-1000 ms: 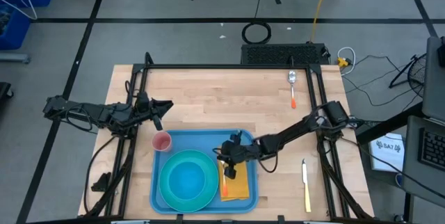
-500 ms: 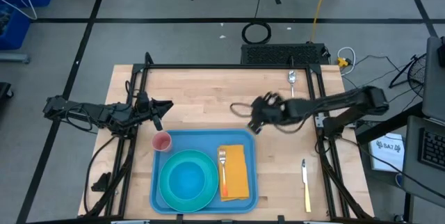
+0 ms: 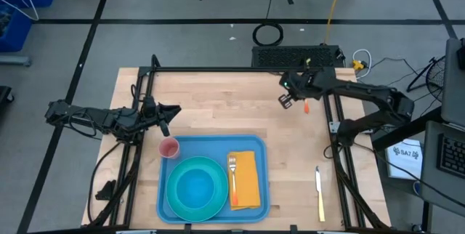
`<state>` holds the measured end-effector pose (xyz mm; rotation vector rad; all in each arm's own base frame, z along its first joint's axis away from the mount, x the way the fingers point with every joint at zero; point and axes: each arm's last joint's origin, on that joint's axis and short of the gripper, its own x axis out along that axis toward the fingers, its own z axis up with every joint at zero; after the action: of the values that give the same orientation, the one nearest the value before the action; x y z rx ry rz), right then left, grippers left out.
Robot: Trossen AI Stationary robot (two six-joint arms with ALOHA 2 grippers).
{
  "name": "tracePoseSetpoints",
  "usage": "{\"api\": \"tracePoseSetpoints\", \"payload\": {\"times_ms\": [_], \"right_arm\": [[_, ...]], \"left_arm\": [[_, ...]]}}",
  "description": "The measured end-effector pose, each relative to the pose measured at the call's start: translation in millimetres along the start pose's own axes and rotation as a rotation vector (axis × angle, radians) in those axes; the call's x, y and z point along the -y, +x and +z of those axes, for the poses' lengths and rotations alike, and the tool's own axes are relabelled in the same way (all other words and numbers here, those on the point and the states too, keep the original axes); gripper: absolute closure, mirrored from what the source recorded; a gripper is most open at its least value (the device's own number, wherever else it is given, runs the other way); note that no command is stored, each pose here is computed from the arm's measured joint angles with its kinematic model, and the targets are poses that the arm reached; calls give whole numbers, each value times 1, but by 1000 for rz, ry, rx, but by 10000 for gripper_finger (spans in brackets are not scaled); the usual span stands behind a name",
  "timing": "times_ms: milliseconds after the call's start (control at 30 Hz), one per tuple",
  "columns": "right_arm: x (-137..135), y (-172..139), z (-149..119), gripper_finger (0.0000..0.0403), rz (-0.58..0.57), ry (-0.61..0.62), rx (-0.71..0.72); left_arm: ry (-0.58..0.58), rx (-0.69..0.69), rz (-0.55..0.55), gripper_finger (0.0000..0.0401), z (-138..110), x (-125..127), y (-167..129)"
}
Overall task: Set up tray
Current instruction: Put the white orange spoon on the yellow napkin
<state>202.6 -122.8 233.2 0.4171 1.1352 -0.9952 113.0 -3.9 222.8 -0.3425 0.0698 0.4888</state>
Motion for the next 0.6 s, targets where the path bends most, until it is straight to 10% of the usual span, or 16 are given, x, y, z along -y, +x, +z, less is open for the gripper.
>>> {"api": "tracePoseSetpoints", "payload": {"times_ms": [333, 600], "right_arm": [[46, 46, -22, 397, -78, 230, -167], [48, 59, -22, 297, -42, 285, -91]], "left_arm": [[0, 1, 1, 334, 0, 0, 0], [-13, 2, 3, 334, 0, 0, 0]]}}
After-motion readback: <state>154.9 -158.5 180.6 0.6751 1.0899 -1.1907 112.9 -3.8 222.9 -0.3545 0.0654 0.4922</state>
